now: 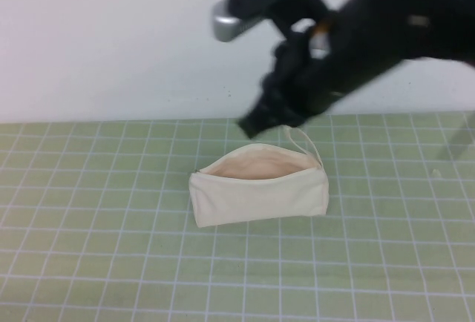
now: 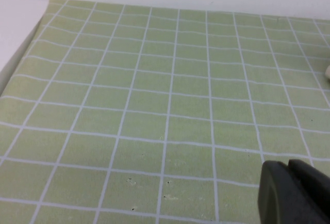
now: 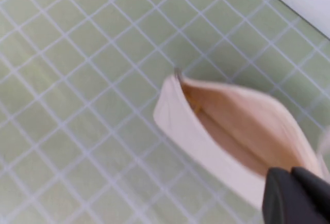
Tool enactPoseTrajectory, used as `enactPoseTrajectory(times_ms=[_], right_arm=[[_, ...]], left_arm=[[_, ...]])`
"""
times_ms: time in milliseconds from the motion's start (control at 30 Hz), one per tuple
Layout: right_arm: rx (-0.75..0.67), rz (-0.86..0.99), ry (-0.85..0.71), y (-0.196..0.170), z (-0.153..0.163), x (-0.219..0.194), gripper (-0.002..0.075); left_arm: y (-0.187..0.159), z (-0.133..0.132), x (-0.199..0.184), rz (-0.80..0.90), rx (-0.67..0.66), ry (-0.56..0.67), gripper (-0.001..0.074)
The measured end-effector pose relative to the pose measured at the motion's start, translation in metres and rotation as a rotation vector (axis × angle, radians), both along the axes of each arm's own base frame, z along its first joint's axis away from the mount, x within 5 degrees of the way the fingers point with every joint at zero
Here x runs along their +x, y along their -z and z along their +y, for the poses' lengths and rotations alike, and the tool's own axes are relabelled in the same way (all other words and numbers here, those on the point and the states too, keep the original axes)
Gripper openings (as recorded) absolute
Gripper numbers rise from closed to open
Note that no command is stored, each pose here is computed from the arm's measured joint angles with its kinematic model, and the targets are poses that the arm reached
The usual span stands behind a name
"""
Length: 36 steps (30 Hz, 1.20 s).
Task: Put eraser into pencil case
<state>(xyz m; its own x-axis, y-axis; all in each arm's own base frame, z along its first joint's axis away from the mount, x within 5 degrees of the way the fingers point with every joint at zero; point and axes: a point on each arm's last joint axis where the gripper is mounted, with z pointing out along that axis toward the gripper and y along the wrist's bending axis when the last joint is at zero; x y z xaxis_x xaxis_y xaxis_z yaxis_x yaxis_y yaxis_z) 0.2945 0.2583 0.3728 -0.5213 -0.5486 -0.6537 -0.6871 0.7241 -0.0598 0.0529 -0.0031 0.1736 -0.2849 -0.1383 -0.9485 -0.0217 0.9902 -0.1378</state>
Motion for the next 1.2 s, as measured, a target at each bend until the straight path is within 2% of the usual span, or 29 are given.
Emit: enactPoseTrajectory(times_ms=[333, 800, 900, 1200], right_arm=[[0.025, -0.089, -0.011, -0.010, -0.082, -0.091, -0.0001], [0.213, -0.415, -0.021, 0.051, -0.158, -0.167, -0.0001], [0.235, -0.483, 0.052, 0.065, -0.180, -0.176, -0.0001], [0.201, -0.659, 0.417, 0.100, -0.242, -0.210, -0.0001]], left_arm=[[0.000, 0.000, 0.000, 0.000, 0.000, 0.000, -0.0003], [0.000, 0.000, 0.000, 0.000, 0.000, 0.000, -0.0003], [0.000, 0.000, 0.000, 0.000, 0.000, 0.000, -0.0003], [0.000, 0.000, 0.000, 0.000, 0.000, 0.000, -0.0003]])
